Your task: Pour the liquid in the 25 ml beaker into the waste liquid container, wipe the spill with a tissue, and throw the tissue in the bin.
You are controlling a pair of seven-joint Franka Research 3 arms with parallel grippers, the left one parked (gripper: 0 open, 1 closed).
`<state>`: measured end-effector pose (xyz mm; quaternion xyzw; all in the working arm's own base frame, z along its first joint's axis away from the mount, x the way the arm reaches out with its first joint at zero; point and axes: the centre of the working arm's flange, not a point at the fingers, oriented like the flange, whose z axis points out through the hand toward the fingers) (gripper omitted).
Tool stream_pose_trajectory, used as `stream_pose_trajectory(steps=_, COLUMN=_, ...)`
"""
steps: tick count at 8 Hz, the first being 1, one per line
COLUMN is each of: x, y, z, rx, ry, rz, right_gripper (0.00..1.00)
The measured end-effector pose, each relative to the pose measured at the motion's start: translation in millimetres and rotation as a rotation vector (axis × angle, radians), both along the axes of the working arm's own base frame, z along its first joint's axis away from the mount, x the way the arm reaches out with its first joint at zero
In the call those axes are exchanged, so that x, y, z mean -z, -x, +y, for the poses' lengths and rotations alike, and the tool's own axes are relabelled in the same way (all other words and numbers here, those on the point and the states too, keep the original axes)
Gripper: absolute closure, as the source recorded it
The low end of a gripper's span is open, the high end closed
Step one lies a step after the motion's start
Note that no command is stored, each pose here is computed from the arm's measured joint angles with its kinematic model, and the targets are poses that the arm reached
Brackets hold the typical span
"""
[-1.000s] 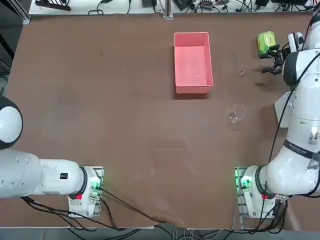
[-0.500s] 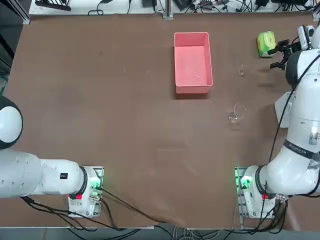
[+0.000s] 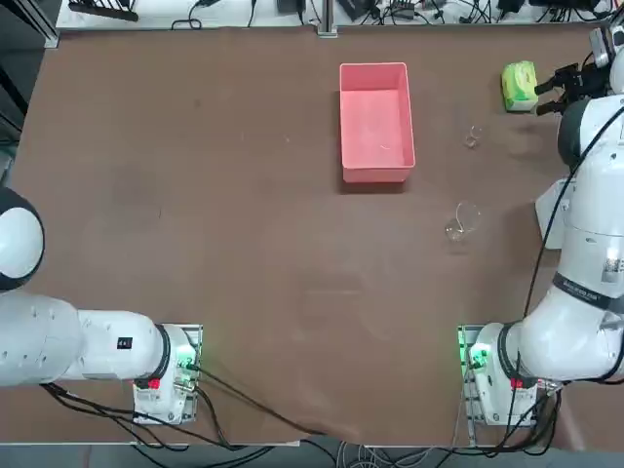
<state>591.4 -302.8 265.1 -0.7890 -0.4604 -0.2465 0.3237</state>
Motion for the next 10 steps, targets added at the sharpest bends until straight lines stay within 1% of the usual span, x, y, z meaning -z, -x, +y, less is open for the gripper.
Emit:
stream_pose_trajectory(steps=1, x=-6.0, y=-9.4, z=7.8, rx=0.061, ry=0.044, rz=0.063, right_gripper=0.00)
stream_pose_trajectory(steps=2, x=-17.8, y=-17.1, z=18.9, rx=0.126, ry=0.101, rz=0.150, right_gripper=0.00)
stream_pose_trajectory(steps=3, x=-33.6, y=-25.5, z=32.0, rx=0.200, ry=0.176, rz=0.244, right_gripper=0.00)
stream_pose_trajectory(steps=4, x=-50.1, y=-37.3, z=45.0, rx=0.274, ry=0.262, rz=0.304, right_gripper=0.00)
stream_pose_trajectory(steps=5, x=-63.3, y=-50.4, z=56.7, rx=0.351, ry=0.340, rz=0.342, right_gripper=0.00)
stream_pose_trajectory(steps=7, x=-76.6, y=-67.6, z=66.6, rx=0.537, ry=0.445, rz=0.414, right_gripper=0.00)
stream_pose_trajectory(steps=10, x=-87.2, y=-84.7, z=76.4, rx=0.904, ry=0.506, rz=0.592, right_gripper=0.00)
